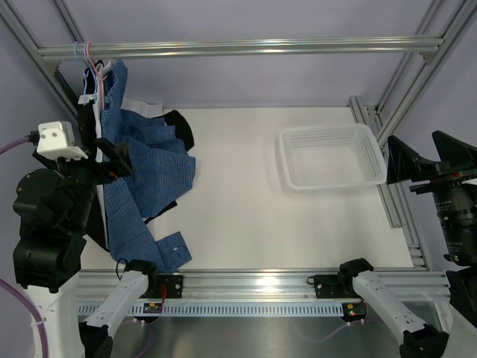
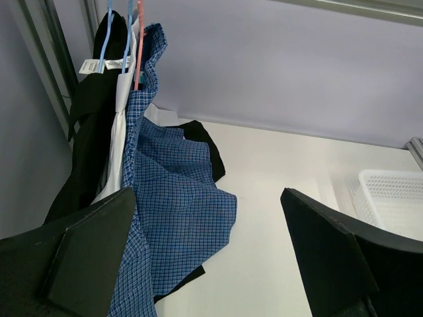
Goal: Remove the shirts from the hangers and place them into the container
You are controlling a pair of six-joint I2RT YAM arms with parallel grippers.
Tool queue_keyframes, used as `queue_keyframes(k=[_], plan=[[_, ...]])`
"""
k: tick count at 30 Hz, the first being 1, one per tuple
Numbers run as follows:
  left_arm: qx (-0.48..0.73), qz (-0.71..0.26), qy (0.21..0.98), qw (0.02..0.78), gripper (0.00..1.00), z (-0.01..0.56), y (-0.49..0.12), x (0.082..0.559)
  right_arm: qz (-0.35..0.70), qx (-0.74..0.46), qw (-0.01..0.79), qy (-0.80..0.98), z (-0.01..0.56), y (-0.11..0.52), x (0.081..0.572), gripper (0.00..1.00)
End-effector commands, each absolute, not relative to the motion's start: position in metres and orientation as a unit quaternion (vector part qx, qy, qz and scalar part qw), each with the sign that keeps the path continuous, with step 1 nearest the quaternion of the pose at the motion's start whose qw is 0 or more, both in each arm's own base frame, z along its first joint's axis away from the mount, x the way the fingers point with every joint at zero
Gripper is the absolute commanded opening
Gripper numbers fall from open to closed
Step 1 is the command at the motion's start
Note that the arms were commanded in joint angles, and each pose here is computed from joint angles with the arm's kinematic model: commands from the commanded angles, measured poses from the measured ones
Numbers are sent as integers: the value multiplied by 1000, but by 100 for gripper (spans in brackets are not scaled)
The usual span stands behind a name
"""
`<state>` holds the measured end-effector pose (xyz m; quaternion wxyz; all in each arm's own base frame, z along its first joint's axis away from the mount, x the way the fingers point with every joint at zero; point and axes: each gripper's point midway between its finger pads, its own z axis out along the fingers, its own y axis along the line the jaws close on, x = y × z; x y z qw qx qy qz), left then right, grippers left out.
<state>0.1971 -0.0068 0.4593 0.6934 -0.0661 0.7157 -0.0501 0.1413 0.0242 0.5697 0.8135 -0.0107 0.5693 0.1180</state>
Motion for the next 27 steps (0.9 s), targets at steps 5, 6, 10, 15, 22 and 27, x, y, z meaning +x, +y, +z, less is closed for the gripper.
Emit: queue_keyframes(k=[5,6,10,15,22,27], plan=[[-75,-57,761,642,99,432,-19,254,149,-29,801,579,559,42,155,100],[-85,-45,767,634,99,428,-16,261,152,-33,797,584,556,45,158,100],[-114,24,793,598,99,409,4,297,174,-57,764,619,534,63,175,100],[-147,41,812,563,99,390,26,338,193,-66,733,649,510,76,190,99],[-154,53,822,545,99,381,37,354,196,-70,722,659,494,79,192,99],[-142,35,812,565,99,397,30,348,190,-72,723,660,490,78,194,99]])
